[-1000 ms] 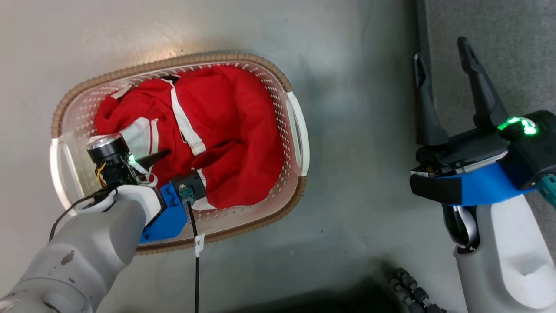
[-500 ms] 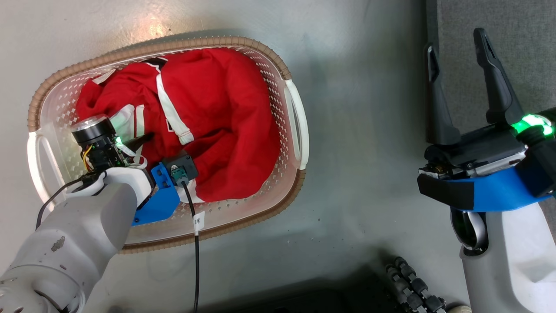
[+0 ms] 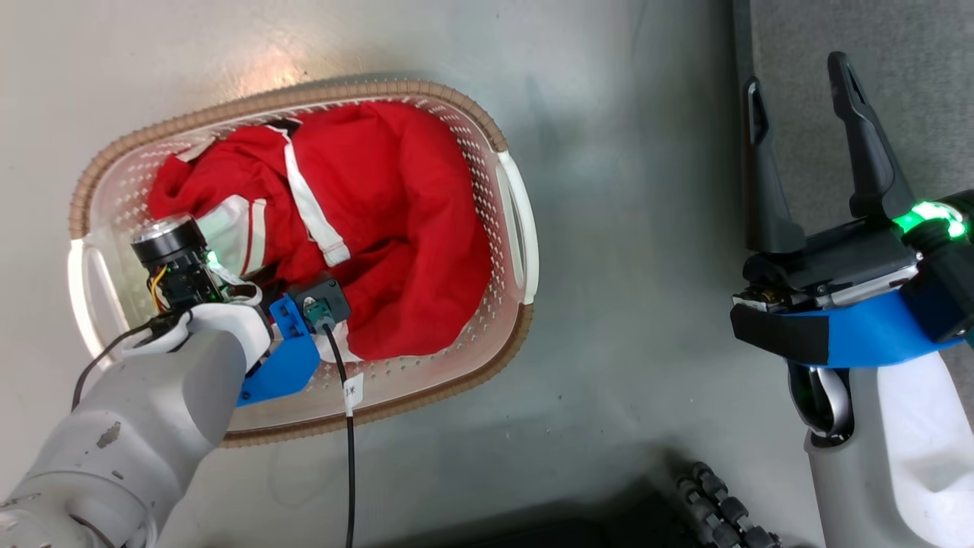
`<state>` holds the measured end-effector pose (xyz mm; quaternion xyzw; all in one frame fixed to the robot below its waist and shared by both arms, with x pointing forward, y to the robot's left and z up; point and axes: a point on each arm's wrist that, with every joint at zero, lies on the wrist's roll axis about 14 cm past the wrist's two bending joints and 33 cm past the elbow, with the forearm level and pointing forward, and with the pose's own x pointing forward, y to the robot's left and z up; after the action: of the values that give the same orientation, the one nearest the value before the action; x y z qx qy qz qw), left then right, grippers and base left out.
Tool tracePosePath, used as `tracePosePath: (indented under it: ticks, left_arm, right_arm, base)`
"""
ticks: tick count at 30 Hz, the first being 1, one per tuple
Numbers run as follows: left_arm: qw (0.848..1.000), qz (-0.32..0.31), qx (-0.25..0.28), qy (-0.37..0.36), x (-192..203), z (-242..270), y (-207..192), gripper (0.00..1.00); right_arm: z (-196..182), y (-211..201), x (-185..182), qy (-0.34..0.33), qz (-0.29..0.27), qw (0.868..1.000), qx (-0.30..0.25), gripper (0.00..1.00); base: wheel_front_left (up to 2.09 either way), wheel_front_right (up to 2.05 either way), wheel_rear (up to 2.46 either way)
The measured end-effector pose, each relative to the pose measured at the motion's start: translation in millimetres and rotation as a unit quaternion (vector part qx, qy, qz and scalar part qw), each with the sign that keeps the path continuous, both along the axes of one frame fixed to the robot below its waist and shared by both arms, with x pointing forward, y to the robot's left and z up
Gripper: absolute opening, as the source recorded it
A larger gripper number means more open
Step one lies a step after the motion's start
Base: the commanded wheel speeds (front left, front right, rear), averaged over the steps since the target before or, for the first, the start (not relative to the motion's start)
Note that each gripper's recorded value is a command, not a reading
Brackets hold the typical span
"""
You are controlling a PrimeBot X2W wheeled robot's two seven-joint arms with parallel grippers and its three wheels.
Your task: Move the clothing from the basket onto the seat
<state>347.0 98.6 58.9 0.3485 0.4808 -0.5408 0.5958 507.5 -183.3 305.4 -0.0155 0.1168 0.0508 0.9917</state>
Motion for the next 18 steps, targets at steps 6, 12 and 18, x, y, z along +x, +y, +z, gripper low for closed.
tracePosePath:
  ticks: [6,12,18]
  left_arm:
    - [1.000,0.014,-0.014,-0.013,7,17,-7,0.00]
    - [0.998,0.033,-0.043,-0.026,9,39,-19,0.00]
    - [0.995,0.048,-0.069,-0.043,10,65,-27,0.00]
  right_arm:
    - [14,3,2,-0.013,0.002,1.000,0.004,1.00]
    - [33,7,5,-0.030,0.006,0.999,0.009,1.00]
    - [56,14,8,-0.052,0.013,0.998,0.013,1.00]
  base:
    - [0.00,0.00,0.00]
    - [0.00,0.00,0.00]
    - [0.00,0.00,0.00]
